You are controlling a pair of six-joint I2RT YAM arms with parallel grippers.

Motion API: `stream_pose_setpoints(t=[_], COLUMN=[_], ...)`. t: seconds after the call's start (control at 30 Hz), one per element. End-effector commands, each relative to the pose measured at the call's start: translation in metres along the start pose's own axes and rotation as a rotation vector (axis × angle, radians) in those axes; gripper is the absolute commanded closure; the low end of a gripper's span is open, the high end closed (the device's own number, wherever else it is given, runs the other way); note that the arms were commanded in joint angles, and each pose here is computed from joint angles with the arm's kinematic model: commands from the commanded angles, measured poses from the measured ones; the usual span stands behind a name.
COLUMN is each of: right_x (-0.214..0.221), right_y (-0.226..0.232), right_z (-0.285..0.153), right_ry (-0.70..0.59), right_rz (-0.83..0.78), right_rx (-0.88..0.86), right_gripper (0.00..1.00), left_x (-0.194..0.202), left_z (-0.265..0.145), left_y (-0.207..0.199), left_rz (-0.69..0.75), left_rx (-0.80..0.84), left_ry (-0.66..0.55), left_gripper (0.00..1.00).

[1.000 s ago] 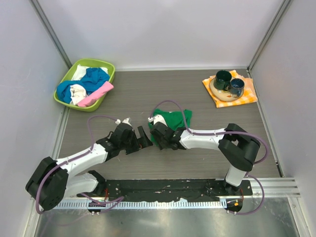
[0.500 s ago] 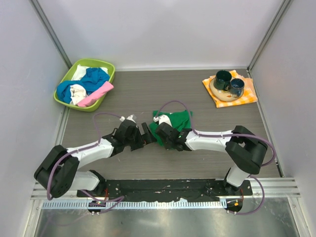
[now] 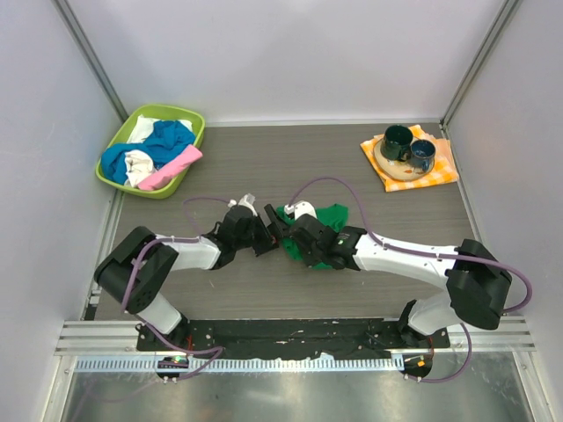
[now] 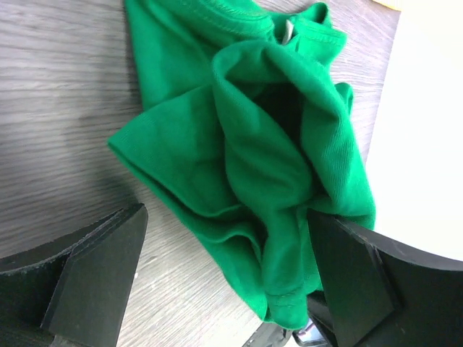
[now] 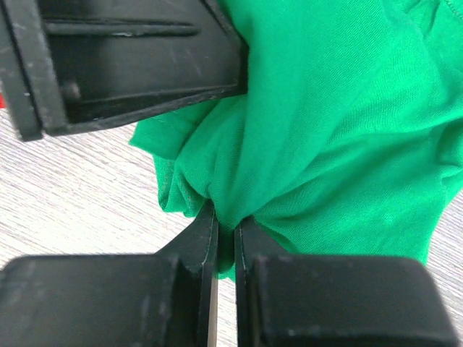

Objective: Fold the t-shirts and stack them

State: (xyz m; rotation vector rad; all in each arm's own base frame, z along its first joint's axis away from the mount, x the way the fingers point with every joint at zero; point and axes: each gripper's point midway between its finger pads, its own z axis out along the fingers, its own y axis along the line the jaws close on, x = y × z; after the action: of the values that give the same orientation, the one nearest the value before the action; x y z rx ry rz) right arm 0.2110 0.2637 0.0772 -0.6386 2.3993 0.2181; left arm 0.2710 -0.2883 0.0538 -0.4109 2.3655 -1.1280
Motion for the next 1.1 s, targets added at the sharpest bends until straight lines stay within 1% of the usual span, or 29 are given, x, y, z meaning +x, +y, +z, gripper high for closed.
stream_pose_setpoints(t=[0.0, 0.03, 0.07, 0.17, 0.2, 0.23, 0.3, 0.33, 0.47, 0.57, 0.83, 1.07], right_x=[-0.008, -0.007, -0.007, -0.007, -0.007, -0.007, -0.006, -0.005, -0.003, -0.003, 0.002, 0.004], right_y=[0.003, 0.003, 0.003, 0.003, 0.003, 0.004, 0.003, 0.004, 0.004, 0.005, 0.008, 0.01], right_z=[-0.012, -0.013, -0.013, -0.015, -0.015, -0.015, -0.014, -0.014, -0.013, -0.013, -0.008, -0.008], right_ry=[-0.019, -0.015, -0.015, -0.018, -0.016, -0.017, -0.012, -0.009, -0.002, 0.001, 0.013, 0.016], right_rz=[0.001, 0.002, 0.002, 0.003, 0.001, 0.0, -0.002, -0.004, -0.005, -0.006, -0.014, -0.011], right_rx=[-0.031, -0.033, -0.033, -0.034, -0.038, -0.038, -0.037, -0.038, -0.04, -0.044, -0.049, -0.055], right_gripper=[0.99, 0.99, 0.99, 0.99, 0.99, 0.99, 0.99, 0.99, 0.99, 0.99, 0.99, 0.99], left_x=[0.007, 0.01, 0.006, 0.008, 0.003, 0.004, -0.002, 0.0, 0.001, -0.001, -0.015, -0.018], left_z=[0.01, 0.011, 0.011, 0.011, 0.008, 0.005, -0.001, -0.003, -0.011, -0.021, -0.049, -0.046], left_y=[0.009, 0.013, 0.004, 0.008, -0.005, 0.001, -0.007, -0.003, -0.008, -0.011, -0.043, -0.061], left_rz=[-0.082, -0.098, -0.124, -0.179, -0.182, -0.2, -0.224, -0.227, -0.232, -0.237, -0.203, -0.19], left_rx=[0.021, 0.024, 0.065, 0.086, 0.152, 0.155, 0.216, 0.211, 0.235, 0.255, 0.365, 0.4], left_ry=[0.002, 0.002, -0.017, -0.025, -0.052, -0.065, -0.102, -0.103, -0.099, -0.119, -0.178, -0.152], left_gripper=[0.0, 0.0, 0.0, 0.0, 0.0, 0.0, 0.0, 0.0, 0.0, 0.0, 0.0, 0.0])
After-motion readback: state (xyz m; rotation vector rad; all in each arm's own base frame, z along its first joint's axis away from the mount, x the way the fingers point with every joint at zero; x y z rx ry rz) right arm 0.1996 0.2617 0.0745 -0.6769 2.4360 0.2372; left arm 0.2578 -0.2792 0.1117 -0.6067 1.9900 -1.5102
